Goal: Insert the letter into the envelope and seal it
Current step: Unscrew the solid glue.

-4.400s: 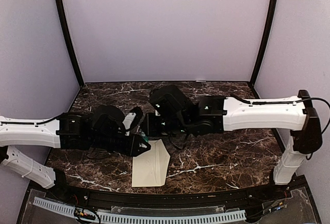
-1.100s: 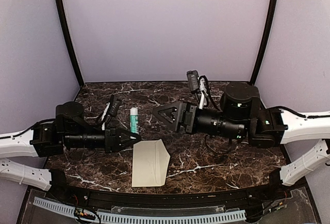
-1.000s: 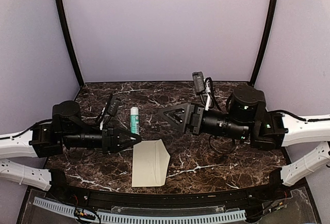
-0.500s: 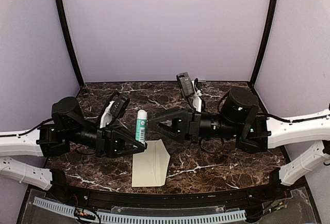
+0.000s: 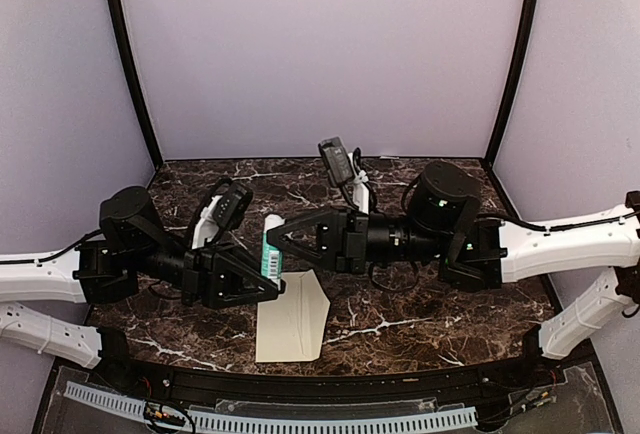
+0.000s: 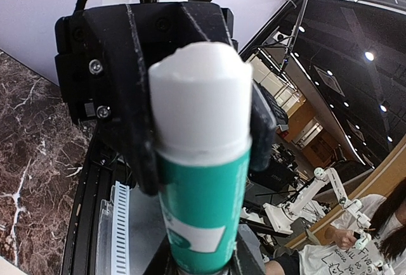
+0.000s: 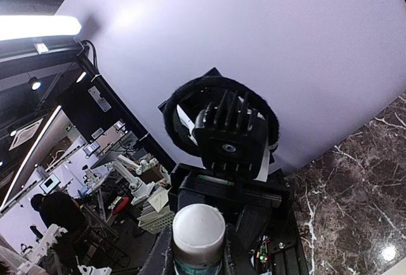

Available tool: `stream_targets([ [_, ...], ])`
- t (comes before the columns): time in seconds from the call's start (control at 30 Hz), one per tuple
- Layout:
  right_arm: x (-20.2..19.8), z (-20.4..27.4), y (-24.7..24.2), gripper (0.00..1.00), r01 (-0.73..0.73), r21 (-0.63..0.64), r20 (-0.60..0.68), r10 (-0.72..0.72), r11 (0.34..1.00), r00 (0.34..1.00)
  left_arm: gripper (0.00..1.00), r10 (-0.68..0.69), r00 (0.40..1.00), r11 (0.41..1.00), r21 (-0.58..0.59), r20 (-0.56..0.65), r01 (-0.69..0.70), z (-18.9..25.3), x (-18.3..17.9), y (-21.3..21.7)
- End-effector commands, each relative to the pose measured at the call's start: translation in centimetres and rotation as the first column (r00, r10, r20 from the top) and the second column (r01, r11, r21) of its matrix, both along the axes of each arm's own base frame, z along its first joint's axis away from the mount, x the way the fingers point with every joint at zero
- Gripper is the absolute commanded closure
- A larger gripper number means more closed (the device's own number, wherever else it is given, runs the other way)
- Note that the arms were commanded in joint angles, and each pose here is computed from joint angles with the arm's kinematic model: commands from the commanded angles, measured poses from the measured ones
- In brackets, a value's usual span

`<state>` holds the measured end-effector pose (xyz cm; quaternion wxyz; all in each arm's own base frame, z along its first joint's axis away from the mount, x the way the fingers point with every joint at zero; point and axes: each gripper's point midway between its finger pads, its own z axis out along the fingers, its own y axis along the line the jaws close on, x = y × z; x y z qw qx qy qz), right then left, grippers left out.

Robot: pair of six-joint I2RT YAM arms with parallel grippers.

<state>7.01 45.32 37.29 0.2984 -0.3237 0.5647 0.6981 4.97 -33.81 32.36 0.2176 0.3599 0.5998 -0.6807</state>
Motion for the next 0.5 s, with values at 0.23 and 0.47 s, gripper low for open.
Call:
stream_targets([
  [0.23,0.8,0.6,0.3,0.98,0.084,-0.044,0.012,-0.083,0.996,0.996,1.0,0.331,0.943,0.939,0.082,0.045,-0.334,-0.4,4.9,1.7],
  [0.47,3.5,-2.7,2.3,1.0,0.247,-0.251,-0.001,-0.255,0.936,0.967,1.0,0.493,0.865,0.82,0.283,0.094,-0.498,-4.7,7.7,3.3],
])
